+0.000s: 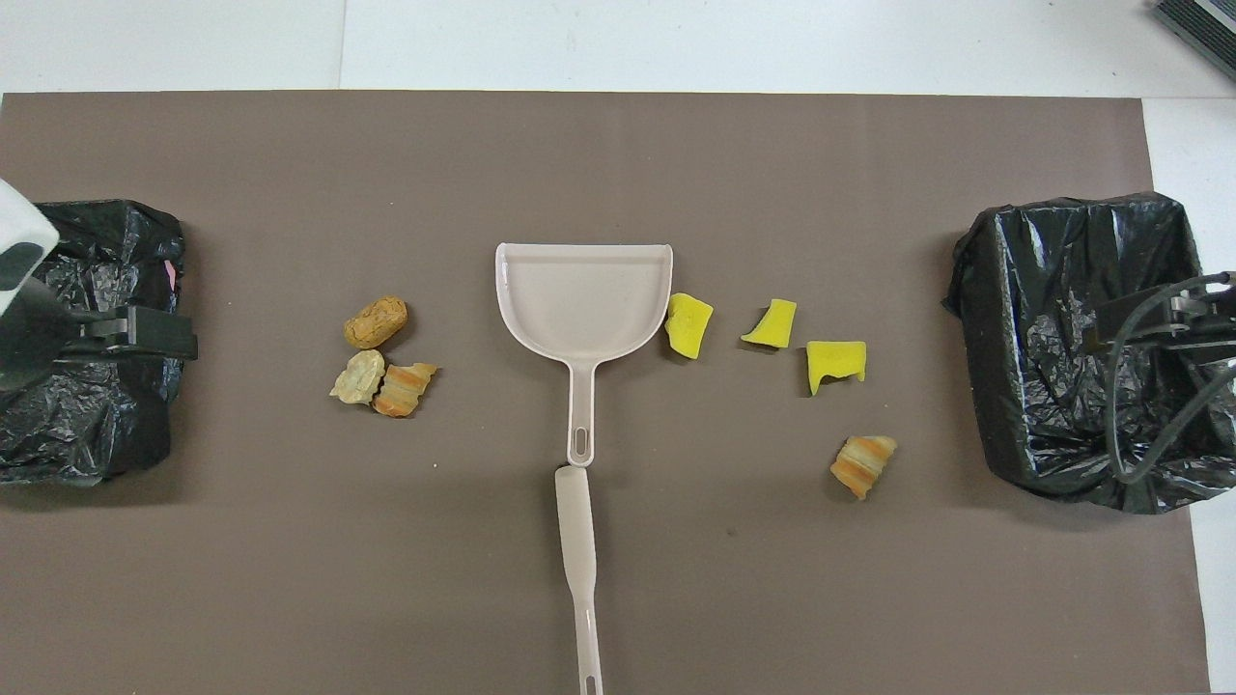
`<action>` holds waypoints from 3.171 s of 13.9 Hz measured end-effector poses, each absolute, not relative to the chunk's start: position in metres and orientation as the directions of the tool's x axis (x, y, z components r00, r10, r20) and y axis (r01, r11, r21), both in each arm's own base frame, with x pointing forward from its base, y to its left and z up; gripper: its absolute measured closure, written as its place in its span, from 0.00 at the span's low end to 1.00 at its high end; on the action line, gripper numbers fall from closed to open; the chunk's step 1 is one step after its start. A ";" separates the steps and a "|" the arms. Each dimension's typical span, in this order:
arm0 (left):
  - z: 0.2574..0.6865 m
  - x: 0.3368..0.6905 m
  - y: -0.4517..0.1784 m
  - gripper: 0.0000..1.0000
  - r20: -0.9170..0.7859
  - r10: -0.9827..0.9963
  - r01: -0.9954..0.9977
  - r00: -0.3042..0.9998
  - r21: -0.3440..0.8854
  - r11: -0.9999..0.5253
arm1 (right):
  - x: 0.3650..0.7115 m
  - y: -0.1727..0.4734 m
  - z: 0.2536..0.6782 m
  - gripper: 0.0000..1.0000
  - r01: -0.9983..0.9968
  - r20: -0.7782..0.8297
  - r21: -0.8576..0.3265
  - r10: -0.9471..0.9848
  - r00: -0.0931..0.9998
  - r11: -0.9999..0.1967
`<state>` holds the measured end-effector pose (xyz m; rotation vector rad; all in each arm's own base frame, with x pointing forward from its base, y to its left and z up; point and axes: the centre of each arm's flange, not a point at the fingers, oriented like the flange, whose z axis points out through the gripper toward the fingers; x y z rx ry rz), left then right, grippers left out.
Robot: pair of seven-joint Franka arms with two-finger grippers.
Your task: Sweep and dump trash in bin
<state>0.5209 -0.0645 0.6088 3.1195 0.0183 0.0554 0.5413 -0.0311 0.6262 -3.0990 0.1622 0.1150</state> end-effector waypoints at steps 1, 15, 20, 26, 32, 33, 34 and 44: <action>0.604 0.522 -0.068 0.00 0.026 0.005 0.005 1.000 0.021 -1.000 | 0.541 -0.031 0.626 0.00 -0.106 -0.076 -0.032 -0.103 0.992 -0.994; 0.574 0.494 -0.137 0.00 -0.086 -0.092 -0.089 0.992 0.034 -0.995 | 0.538 -0.031 0.625 0.00 -0.106 -0.079 -0.033 -0.103 0.992 -0.994; 0.542 0.434 -0.230 0.00 -0.133 -0.088 -0.089 0.987 0.000 -0.996 | 0.538 -0.031 0.625 0.00 -0.106 -0.080 -0.033 -0.103 0.991 -0.994; 0.479 0.357 -0.316 0.00 -0.193 -0.111 -0.112 0.975 0.010 -0.994 | 0.534 -0.031 0.624 0.00 -0.106 -0.085 -0.033 -0.103 0.991 -0.994; 0.377 0.256 -0.399 0.00 -0.163 -0.086 -0.087 0.983 0.001 -0.996 | 0.533 -0.031 0.622 0.00 -0.106 -0.088 -0.034 -0.103 0.991 -0.994; 0.367 0.250 -0.403 0.00 -0.177 -0.085 -0.087 0.981 -0.004 -0.996 | 0.533 -0.031 0.622 0.00 -0.106 -0.089 -0.034 -0.103 0.991 -0.994; 0.360 0.248 -0.404 0.00 -0.188 -0.080 -0.083 0.979 -0.006 -0.997 | 0.533 -0.031 0.622 0.00 -0.106 -0.090 -0.034 -0.103 0.991 -0.994; 0.320 0.247 -0.391 0.00 -0.198 -0.070 -0.073 0.978 -0.008 -0.997 | 0.530 -0.031 0.623 0.00 -0.106 -0.089 -0.034 -0.103 0.991 -0.994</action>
